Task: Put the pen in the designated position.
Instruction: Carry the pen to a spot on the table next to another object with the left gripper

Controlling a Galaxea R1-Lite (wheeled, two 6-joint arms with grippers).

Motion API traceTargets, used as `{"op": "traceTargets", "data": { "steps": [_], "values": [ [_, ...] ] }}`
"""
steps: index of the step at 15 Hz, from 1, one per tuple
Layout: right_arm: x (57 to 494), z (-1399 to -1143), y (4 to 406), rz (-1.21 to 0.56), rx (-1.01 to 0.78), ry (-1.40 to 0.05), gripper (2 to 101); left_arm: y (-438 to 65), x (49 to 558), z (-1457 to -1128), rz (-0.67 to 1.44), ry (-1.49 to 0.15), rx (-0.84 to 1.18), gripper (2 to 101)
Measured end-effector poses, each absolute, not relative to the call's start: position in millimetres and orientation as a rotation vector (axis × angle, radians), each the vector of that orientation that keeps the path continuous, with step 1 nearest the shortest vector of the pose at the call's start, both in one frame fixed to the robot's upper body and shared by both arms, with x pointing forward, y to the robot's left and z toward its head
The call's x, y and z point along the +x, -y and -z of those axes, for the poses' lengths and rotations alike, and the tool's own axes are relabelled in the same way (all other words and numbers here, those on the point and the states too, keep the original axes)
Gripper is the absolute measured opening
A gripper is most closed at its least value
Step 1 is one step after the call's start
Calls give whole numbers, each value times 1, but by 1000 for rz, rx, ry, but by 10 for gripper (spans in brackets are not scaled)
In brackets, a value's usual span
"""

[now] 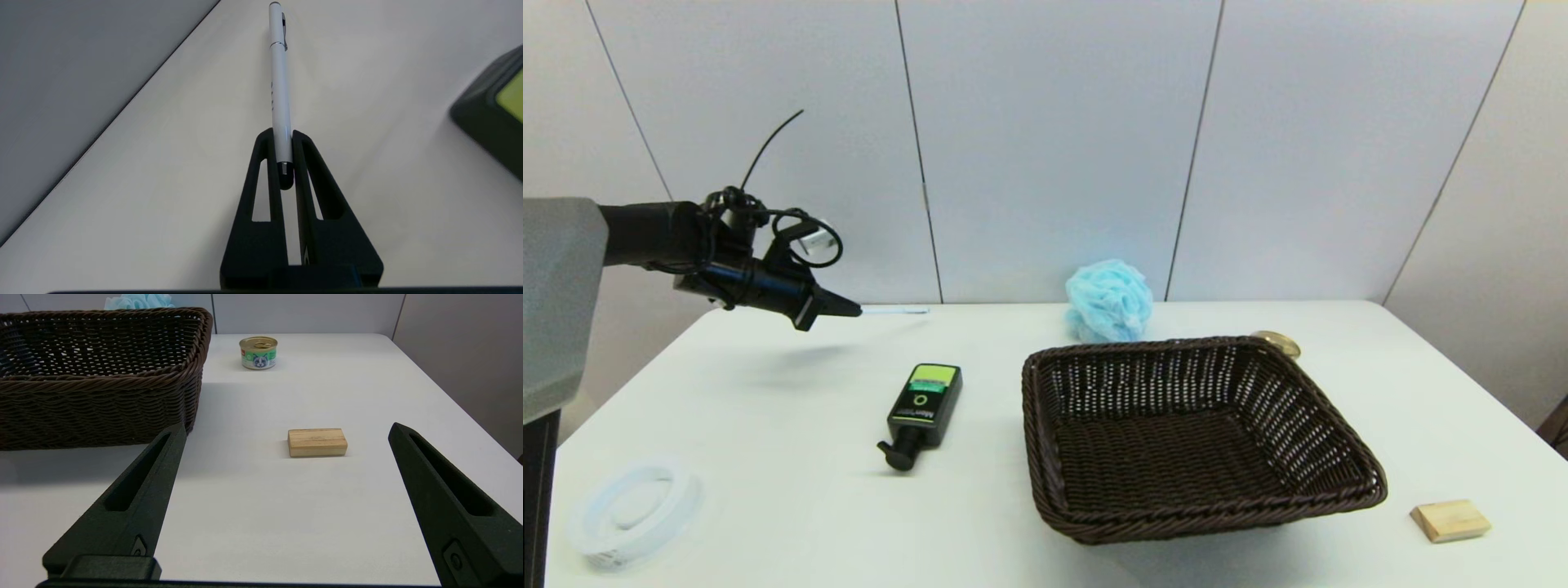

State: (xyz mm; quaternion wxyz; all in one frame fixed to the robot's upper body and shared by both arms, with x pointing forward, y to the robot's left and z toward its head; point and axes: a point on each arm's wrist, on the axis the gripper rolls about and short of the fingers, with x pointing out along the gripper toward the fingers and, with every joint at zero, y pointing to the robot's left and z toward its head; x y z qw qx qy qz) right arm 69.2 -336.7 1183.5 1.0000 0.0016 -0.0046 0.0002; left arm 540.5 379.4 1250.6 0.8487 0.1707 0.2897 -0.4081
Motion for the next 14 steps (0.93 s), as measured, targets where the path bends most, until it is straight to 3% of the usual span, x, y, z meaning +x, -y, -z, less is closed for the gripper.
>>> {"op": "traceTargets", "data": {
  "steps": [8,14],
  "values": [
    [69,-1183,337,-1,3,9,980,-359,493,-1321,846,-569,327,92],
    [69,-1183,337,-1,3,9,980,-314,424,-1365,835,-607,233,92]
  ]
}}
